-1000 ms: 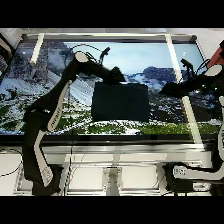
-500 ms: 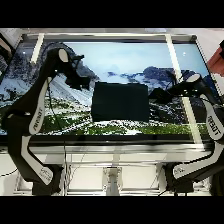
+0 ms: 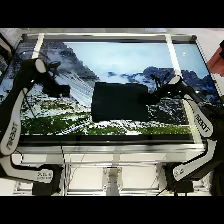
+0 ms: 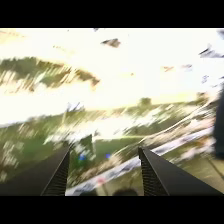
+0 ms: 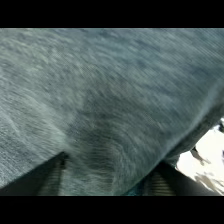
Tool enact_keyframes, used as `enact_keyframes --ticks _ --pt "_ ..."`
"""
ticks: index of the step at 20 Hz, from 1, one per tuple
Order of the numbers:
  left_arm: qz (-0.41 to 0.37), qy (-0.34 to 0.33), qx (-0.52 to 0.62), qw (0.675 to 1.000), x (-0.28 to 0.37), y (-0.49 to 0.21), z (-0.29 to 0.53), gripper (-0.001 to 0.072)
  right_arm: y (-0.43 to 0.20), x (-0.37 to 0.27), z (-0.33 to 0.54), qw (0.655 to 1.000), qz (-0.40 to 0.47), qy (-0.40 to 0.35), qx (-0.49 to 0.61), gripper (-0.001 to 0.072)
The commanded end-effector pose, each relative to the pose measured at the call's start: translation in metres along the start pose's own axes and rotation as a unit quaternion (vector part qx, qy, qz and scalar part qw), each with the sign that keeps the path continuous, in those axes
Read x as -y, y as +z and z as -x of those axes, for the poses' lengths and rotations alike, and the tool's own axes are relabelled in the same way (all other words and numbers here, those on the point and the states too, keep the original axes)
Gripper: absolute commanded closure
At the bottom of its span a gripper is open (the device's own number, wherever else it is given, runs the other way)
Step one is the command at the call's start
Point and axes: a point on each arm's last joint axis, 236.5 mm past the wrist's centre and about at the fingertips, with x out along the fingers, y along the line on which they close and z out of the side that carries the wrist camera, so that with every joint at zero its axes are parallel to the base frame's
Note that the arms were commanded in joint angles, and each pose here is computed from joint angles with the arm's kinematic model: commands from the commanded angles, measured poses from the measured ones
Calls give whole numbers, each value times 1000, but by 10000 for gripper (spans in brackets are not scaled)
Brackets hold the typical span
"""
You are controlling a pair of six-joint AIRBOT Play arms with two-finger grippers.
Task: Fold the clothes and pants, and hang the long-sleeved shirts on hangers.
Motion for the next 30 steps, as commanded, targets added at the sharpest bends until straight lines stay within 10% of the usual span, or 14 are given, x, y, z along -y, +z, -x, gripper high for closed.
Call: enact_keyframes --ticks 1,3,14,24,25,27,30 --pt "24 15 -21 999 -24 -37 -11 213 4 -22 -19 1000 24 -6 4 350" --pt "27 15 -23 999 -25 -43 -12 213 7 -31 -26 999 30 -10 10 690" --pt "26 16 -17 999 -24 -43 -6 215 3 145 150 962 -136 -231 57 693" --pt "26 16 -17 999 -24 -43 -6 215 -234 321 354 817 -462 -310 151 692" --pt "26 16 -17 999 -24 -43 -6 214 -251 324 358 814 -471 -305 151 654" --pt "26 16 -17 999 -24 -43 -6 215 -270 328 365 805 -485 -304 156 299" --pt "26 16 -17 999 -24 -43 -6 215 -270 327 368 802 -487 -302 165 251"
